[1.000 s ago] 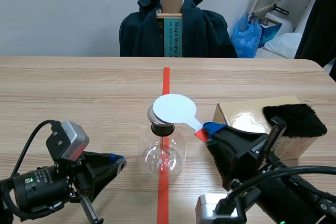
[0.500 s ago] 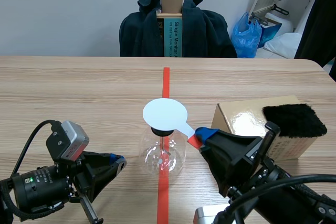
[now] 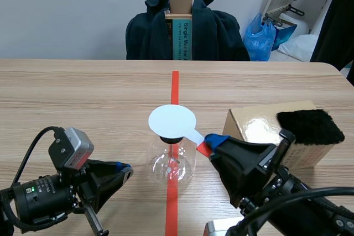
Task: Do the electroscope experiment.
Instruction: 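Move the plate toward and away from the electroscope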
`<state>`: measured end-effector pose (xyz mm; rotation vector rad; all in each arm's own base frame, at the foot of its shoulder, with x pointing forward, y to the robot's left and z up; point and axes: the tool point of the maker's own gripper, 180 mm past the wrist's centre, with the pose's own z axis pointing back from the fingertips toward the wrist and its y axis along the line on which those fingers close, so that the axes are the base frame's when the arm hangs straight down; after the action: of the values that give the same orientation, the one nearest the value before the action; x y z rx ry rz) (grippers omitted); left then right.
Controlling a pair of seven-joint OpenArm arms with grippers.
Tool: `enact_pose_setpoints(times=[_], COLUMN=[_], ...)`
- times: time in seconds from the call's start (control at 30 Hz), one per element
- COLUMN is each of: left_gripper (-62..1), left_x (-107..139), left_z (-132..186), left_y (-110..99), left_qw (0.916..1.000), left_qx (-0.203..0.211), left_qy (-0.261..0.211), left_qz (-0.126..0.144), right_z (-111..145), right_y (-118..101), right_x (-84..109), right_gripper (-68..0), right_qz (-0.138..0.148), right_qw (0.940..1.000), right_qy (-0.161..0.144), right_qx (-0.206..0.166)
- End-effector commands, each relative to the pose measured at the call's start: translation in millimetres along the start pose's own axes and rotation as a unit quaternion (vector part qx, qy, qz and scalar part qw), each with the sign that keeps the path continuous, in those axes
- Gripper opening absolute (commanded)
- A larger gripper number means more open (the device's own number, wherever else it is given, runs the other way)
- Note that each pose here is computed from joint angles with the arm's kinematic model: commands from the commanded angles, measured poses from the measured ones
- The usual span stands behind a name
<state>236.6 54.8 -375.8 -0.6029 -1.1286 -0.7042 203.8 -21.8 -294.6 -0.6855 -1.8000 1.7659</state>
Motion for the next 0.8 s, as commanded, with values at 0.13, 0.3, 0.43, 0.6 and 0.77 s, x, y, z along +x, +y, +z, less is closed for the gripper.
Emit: enact_pose_setpoints(times=[0.13, 0.3, 0.43, 0.6, 0.77], left_gripper=[-57.7, -57.7, -57.7, -57.7, -57.7], left_x=[11.4, 11.4, 11.4, 11.4, 11.4], left_z=[-3.1, -3.1, -3.1, -3.1, -3.1], left_y=[-0.1, -0.1, -0.1, -0.1, -0.1], left_qw=[0.9998, 0.9998, 0.9998, 0.9998, 0.9998], left_qx=[-0.001, -0.001, -0.001, -0.001, -0.001], left_qy=[-0.021, -0.021, -0.021, -0.021, -0.021], left_qz=[0.001, 0.001, 0.001, 0.001, 0.001], right_z=[-0.7, 2.3, 4.3, 5.6, 4.9], right_y=[-12.4, -13.0, -13.1, -13.1, -13.0], right_x=[-27.0, -44.1, -52.1, -56.6, -54.5], right_gripper=[-66.9, -66.9, -66.9, -66.9, -66.9], right_qz=[0.016, 0.015, 0.014, 0.014, 0.014], right_qw=[0.9977, 0.9936, 0.9909, 0.9892, 0.9900], right_qy=[0.061, 0.108, 0.131, 0.144, 0.138], right_qx=[-0.025, -0.026, -0.026, -0.026, -0.026])
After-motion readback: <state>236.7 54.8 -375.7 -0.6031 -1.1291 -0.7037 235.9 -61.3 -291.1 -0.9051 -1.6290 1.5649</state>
